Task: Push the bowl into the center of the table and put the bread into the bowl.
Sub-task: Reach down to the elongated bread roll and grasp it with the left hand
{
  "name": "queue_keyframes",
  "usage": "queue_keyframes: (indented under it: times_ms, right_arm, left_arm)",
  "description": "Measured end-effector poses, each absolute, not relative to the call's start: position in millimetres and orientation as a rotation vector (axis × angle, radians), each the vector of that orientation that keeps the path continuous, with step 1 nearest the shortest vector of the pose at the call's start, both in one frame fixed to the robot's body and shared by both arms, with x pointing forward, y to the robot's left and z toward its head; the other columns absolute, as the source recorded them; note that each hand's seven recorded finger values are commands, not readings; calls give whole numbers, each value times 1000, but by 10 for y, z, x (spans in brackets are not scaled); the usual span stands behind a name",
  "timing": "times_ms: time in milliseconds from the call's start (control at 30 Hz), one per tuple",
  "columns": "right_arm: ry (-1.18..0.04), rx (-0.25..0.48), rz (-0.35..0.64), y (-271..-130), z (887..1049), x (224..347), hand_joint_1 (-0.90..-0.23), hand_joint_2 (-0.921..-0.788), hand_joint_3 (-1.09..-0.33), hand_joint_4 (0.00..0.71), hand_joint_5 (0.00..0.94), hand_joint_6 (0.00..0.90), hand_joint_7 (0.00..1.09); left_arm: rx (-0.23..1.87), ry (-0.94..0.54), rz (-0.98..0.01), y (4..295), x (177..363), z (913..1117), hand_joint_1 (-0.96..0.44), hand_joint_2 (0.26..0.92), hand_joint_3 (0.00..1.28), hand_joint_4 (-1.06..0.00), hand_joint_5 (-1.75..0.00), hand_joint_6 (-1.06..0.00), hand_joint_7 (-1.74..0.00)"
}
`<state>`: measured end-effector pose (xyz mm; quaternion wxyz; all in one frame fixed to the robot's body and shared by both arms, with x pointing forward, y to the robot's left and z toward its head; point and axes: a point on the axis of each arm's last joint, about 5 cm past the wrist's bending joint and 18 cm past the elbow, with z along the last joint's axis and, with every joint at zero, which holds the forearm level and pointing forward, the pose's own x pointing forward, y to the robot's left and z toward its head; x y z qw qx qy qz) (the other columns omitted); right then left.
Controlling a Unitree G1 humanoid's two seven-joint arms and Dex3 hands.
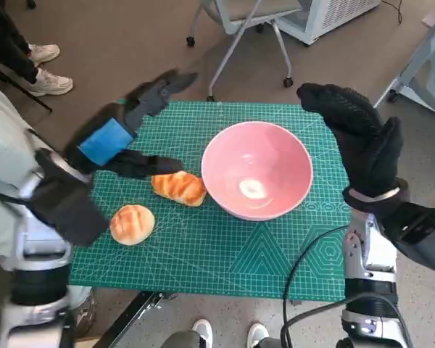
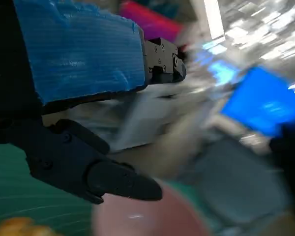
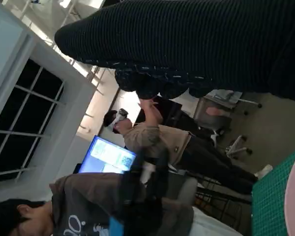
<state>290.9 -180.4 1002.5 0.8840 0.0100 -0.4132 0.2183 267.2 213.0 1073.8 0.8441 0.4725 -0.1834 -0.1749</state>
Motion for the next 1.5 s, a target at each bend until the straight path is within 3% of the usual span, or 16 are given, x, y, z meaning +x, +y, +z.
queue_keyframes:
  times_ms: [200,300,500,933,1200,1500]
  right_arm:
    - [-844,19,442,-1824,10018,2905,-672,-921,-740,188,2,31,590]
    - [-835,15,427,-1853,10003,2897,-665,-921,-747,189,2,33,588]
    - [-830,13,413,-1871,9997,2892,-662,-921,-760,187,2,33,587]
    - [-822,14,398,-1891,9978,2895,-662,-921,-760,189,2,38,582]
    - [-809,17,389,-1908,9947,2901,-659,-921,-759,190,2,45,572]
    - [-807,15,381,-1928,9928,2901,-655,-921,-773,192,2,54,557]
  left_arm:
    - [1170,-131,-371,2108,2609,10818,105,701,8,-153,0,-223,-33]
    - [1200,-70,-405,2081,2596,10818,114,704,9,-152,0,-222,-24]
    - [1251,-34,-455,2000,2598,10775,113,703,9,-159,-2,-224,-16]
    - [1401,27,-456,1846,2621,10632,-156,687,1,-177,-6,-266,-19]
    - [1455,88,-460,1806,2713,10441,-282,681,1,-199,-6,-289,-14]
    - [1486,158,-488,1730,2862,10232,-311,682,1,-191,-1,-293,-9]
